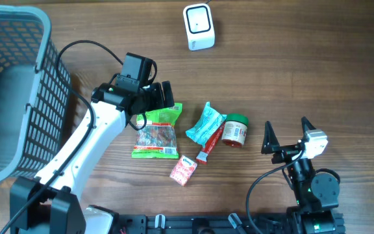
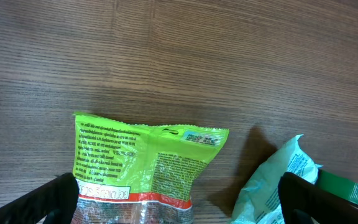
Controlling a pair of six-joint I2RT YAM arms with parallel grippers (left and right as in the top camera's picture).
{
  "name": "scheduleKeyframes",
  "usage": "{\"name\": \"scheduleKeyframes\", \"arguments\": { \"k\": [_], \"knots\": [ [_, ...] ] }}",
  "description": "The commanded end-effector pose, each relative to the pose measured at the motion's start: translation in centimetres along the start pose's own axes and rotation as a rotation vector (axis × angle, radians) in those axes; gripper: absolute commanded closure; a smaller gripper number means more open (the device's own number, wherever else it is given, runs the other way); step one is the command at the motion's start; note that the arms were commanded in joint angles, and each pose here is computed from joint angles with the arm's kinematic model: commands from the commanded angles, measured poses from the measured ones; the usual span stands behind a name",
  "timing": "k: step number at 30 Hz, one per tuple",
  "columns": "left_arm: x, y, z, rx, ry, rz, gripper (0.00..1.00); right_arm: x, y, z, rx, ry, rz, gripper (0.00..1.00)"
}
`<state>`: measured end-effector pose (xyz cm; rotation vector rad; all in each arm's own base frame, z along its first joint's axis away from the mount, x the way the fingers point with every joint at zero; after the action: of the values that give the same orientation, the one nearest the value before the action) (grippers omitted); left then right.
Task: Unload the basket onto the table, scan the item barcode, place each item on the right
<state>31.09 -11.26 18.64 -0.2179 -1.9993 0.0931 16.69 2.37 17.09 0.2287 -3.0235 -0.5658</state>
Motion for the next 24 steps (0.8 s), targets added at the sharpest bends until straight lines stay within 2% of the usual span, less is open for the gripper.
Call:
{"name": "scheduleKeyframes", "arguments": {
  "k": [1,6,11,13,18,22,24],
  "knots": [
    [0.2,0.0,-0.2,-0.003,-0.006,0.006,0.0,0.3,0.4,-0.7,-0.076,0.013,-0.008,0.0],
    [0.2,0.0,-0.2,-0.003,-0.006,0.006,0.0,2.0,2.2,-6.3,-0.068,0.002,0.03,0.0],
    [0.2,0.0,-0.2,-0.003,-0.006,0.006,0.0,3.7,5.3,-13.4,-0.104,0.155,0.077,0.0],
    [0.2,0.0,-0.2,-0.004,-0.006,0.006,0.0,3.7,6.6,-15.8,-0.108,0.291,0.09,0.0],
    [0.2,0.0,-0.2,-0.003,-0.006,0.006,0.0,0.0,8.2,-18.1,-0.176,0.838,0.251,0.0],
    [0.2,0.0,-0.2,-0.003,-0.006,0.006,0.0,-5.8,9.0,-17.9,-0.275,1.047,0.237,0.0],
    [0.2,0.0,-0.2,-0.003,-0.006,0.006,0.0,-8.8,8.9,-15.9,-0.332,1.16,0.215,0.0]
  ]
}}
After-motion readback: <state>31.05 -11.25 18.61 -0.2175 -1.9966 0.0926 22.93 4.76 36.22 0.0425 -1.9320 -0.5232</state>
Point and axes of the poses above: each gripper's point midway between its finger pads, its own x axis back along the fingers, its own y axis along the line the jaws close on, z = x × y, the point moved 8 cm from there along x, back along the fingers, and after that the axes turned 13 degrees about -x, right-handed, at the moved point
